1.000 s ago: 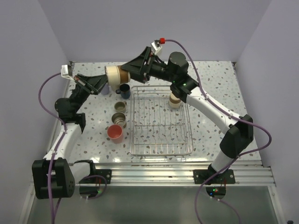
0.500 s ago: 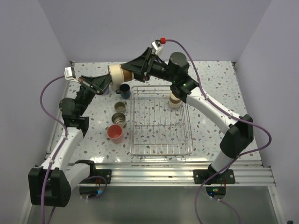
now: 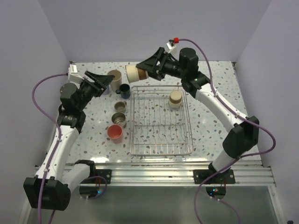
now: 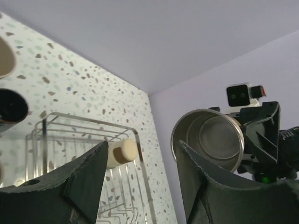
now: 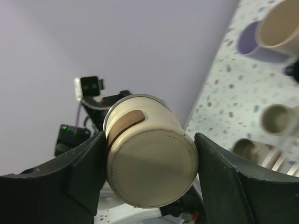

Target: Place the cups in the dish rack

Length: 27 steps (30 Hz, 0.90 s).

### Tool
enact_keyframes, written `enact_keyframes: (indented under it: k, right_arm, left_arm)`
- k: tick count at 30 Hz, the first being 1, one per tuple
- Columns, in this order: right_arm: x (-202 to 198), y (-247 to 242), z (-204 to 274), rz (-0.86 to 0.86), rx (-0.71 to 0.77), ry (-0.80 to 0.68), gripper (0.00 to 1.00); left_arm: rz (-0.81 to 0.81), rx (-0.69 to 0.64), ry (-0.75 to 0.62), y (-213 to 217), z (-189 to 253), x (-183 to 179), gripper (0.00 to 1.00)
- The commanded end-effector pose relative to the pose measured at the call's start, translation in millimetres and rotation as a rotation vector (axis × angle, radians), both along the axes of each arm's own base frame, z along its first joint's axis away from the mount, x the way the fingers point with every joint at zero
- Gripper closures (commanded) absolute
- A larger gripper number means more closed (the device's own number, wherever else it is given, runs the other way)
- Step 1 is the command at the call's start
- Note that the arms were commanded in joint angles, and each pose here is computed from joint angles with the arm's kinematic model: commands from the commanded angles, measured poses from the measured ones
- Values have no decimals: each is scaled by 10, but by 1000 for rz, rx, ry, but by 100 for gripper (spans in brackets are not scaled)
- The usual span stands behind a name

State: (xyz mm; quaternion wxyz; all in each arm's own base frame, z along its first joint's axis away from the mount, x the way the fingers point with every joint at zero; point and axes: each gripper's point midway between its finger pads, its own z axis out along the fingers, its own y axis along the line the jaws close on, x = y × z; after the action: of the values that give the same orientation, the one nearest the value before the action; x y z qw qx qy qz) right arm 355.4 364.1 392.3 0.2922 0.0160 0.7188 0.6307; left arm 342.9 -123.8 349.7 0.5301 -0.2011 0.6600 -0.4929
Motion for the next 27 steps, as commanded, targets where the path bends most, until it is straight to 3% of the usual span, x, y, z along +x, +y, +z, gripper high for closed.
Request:
enact_keyframes:
  k: [1, 10, 14, 19, 27]
  right_arm:
    - [120, -457, -26, -100, -154, -98, 100]
    - [467, -1218, -808, -327, -845, -130, 100]
    - [507, -1256, -1138, -302, -1109, -138, 100]
    - [575, -1187, -1570, -261, -1286, -127, 100]
    - [658, -1213, -2093, -223, -1400, -77, 100]
  left_arm:
    - [132, 210, 169, 275, -399, -54, 37]
    - [247, 409, 279, 593, -707, -165, 36]
    - [247, 445, 286, 619, -760, -153, 38]
    - [240, 464, 279, 619, -740, -138, 39]
    - [232, 498, 285, 636, -761, -189, 40]
